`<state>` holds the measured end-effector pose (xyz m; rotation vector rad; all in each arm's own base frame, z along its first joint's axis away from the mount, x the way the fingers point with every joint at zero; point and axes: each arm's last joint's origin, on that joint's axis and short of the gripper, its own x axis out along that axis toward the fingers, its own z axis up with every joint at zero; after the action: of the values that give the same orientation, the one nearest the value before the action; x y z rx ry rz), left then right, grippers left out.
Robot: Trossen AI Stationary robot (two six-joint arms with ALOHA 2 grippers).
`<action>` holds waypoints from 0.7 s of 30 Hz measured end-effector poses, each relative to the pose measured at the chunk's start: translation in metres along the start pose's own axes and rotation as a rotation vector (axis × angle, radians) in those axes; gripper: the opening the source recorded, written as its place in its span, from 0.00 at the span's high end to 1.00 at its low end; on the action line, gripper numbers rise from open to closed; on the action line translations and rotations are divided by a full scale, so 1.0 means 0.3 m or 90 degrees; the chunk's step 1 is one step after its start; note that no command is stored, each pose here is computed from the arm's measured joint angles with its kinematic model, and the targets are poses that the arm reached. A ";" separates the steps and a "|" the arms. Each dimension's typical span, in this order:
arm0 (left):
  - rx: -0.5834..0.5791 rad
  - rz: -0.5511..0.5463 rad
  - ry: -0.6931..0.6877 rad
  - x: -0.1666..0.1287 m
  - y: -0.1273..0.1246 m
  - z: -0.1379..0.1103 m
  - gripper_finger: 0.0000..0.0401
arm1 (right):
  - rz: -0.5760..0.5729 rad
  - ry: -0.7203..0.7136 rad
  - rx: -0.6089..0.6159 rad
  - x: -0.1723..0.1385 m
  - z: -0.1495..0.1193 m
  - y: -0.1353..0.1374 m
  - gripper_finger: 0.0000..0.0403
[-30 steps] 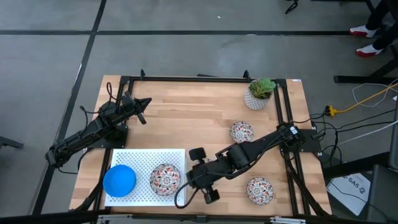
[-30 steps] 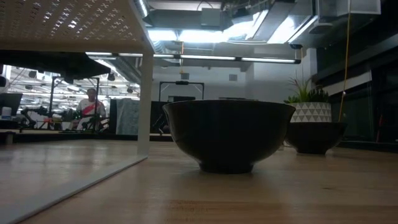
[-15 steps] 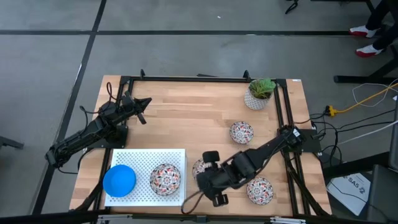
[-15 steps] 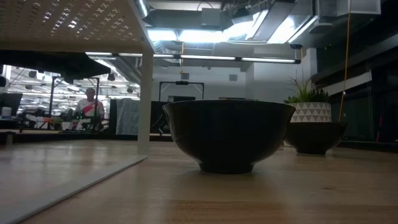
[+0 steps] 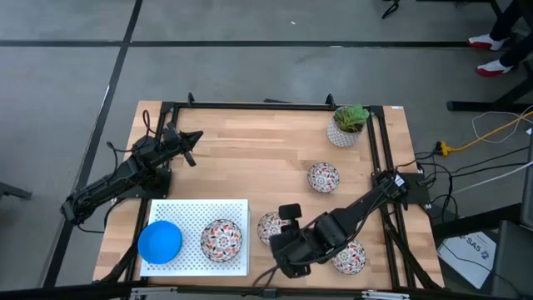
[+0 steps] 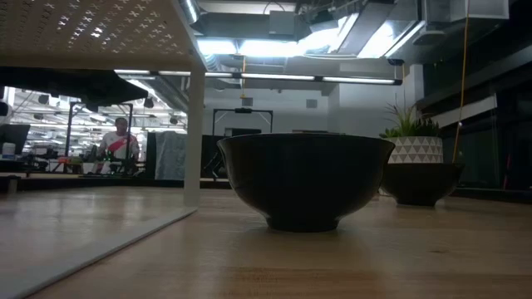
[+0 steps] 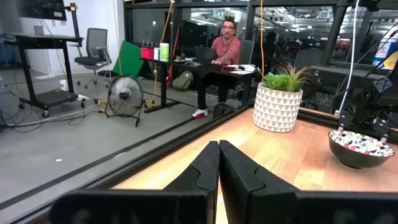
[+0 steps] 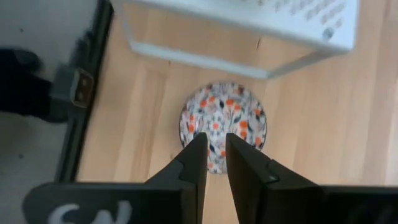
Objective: Pick & Place Mini bowls
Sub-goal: Stack the patterned bowl on the patterned bowl on the shelf
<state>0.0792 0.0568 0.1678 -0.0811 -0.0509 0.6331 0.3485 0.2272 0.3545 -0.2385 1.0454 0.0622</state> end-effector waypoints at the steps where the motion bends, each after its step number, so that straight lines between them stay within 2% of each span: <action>1: 0.000 0.000 0.000 0.000 0.000 0.000 0.98 | -0.003 0.013 -0.001 0.016 -0.010 0.003 0.85; 5: 0.000 0.000 0.000 0.000 0.000 0.000 0.99 | -0.010 0.043 0.012 0.074 -0.050 0.012 0.85; 9: 0.000 0.000 0.000 0.000 0.000 0.000 0.98 | 0.025 0.014 0.031 0.136 -0.083 0.027 0.85; 12: 0.000 0.000 0.000 0.000 0.000 0.000 0.98 | 0.063 -0.015 0.055 0.173 -0.109 0.017 0.85; 18: 0.000 0.000 0.000 0.000 0.000 0.000 0.99 | 0.052 0.001 0.118 0.259 -0.166 -0.030 0.85; 21: 0.000 0.000 0.000 0.000 0.000 0.000 0.99 | 0.070 0.004 0.138 0.282 -0.172 -0.039 0.85</action>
<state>0.0792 0.0568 0.1678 -0.0815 -0.0507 0.6331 0.3492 0.1988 0.2589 0.0149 1.0621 0.0475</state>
